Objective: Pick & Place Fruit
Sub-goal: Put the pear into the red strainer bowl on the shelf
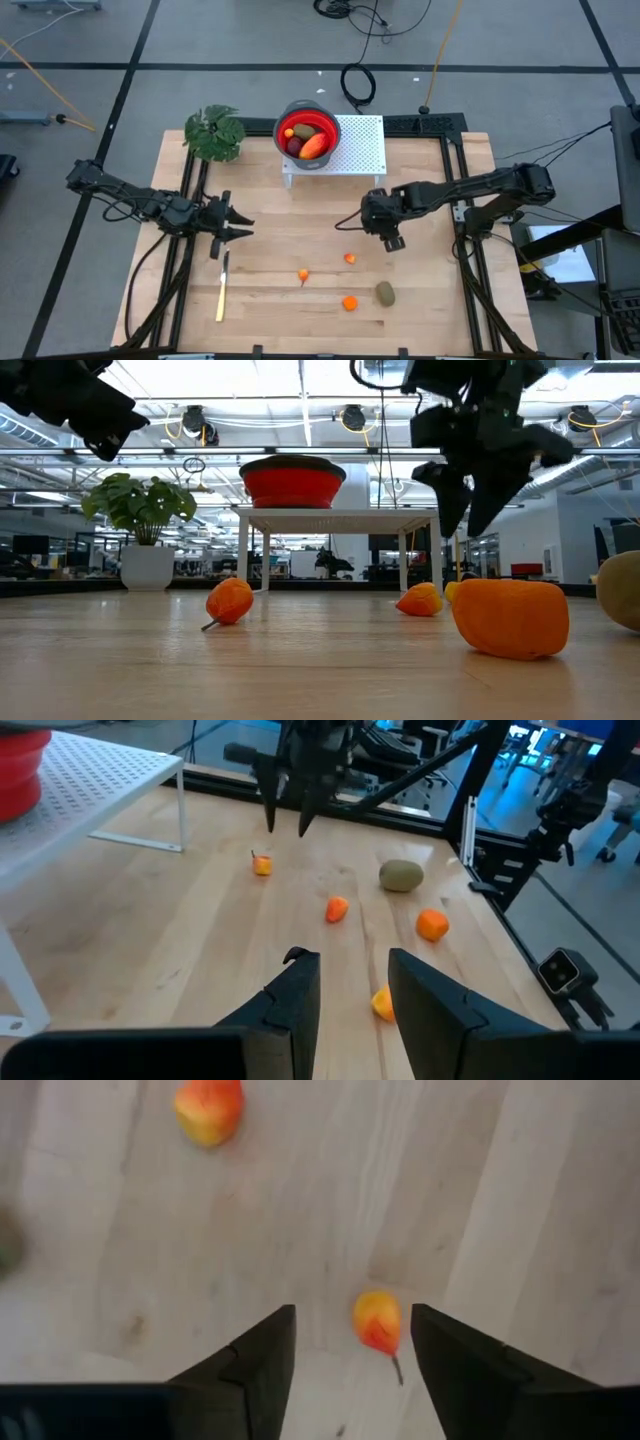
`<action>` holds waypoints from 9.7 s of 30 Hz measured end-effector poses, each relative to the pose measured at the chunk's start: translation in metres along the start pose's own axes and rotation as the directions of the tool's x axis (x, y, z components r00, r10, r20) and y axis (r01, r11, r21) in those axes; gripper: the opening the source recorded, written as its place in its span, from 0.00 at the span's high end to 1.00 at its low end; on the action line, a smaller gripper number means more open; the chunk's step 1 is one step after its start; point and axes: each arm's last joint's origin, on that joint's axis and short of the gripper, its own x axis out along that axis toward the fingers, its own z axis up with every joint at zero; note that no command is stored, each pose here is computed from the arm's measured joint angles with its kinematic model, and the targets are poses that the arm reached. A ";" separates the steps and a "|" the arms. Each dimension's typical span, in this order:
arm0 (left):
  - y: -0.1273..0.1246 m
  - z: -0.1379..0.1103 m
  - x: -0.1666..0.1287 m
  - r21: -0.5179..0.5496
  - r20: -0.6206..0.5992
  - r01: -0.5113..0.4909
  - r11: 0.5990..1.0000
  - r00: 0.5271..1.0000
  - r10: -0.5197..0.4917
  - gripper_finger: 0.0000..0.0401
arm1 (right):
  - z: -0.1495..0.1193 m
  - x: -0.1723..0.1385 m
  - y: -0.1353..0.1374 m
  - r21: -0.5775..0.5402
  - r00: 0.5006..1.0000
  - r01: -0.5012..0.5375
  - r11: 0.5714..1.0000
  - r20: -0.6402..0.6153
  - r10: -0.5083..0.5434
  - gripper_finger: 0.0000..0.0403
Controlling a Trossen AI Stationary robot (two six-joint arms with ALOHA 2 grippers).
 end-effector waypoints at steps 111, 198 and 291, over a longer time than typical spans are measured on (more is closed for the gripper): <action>-0.012 0.033 0.025 -0.363 0.338 0.165 0.917 0.940 -0.035 0.71 | 0.050 -0.050 0.005 0.268 0.521 0.351 0.897 0.740 -0.425 0.79; -0.018 0.131 0.207 -0.139 0.315 -0.338 0.931 0.876 0.366 0.39 | 0.054 -0.067 0.047 -0.138 0.336 0.938 0.317 0.576 -0.745 0.79; 0.075 0.185 0.182 -0.065 0.161 -0.778 0.625 0.610 0.776 0.74 | -0.026 -0.088 0.054 0.158 0.768 0.472 0.867 0.409 -0.493 0.99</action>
